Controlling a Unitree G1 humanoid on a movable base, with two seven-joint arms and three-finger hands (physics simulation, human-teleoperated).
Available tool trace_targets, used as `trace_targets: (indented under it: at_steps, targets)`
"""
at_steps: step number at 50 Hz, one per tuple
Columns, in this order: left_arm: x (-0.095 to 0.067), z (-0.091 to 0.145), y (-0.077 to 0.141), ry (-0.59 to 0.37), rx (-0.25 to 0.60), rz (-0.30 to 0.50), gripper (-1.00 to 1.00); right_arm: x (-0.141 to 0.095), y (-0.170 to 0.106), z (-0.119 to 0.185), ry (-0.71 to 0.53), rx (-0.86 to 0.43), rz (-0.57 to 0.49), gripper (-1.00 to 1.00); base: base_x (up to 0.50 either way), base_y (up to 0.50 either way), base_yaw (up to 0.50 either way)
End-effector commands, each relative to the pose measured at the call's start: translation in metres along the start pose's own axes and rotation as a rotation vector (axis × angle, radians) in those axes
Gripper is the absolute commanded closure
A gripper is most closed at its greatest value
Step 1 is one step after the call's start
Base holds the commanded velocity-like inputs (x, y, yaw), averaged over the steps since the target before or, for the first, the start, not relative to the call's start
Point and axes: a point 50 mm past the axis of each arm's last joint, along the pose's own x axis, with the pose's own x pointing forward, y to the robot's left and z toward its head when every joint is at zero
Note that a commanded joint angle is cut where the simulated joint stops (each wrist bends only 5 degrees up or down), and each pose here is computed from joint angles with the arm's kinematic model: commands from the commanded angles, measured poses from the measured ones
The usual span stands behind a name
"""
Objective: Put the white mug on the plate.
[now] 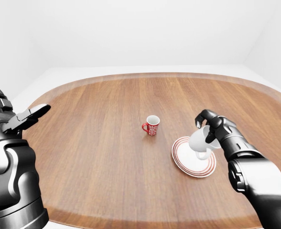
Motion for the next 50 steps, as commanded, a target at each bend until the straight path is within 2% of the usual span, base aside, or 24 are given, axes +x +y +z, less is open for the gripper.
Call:
trace_targets:
  at_steps: [1,9,24,37,50]
  targets:
    - [-0.001,-0.002,-0.001,0.005,0.001,-0.002,-1.00,0.003,0.024,-0.005,0.014,0.039,0.014,1.00,0.00,0.00,0.00]
    - [-0.001,-0.002,-0.001,0.006,0.002,-0.002,-1.00,0.003,0.043,-0.012,0.033,0.054,0.055,1.00,0.00,0.00,0.00]
    - [-0.001,-0.006,0.000,0.020,0.007,-0.004,-1.00,0.003,0.056,-0.019,0.052,0.040,0.112,1.00,0.00,0.00,0.00]
    - [-0.001,-0.005,-0.001,0.019,0.006,-0.004,-1.00,0.002,0.061,-0.020,0.059,-0.005,0.159,1.00,0.00,0.00,0.00]
    - [-0.002,-0.005,-0.001,0.016,0.004,-0.004,-1.00,0.002,0.061,-0.020,0.060,-0.031,0.157,1.00,0.00,0.00,0.00]
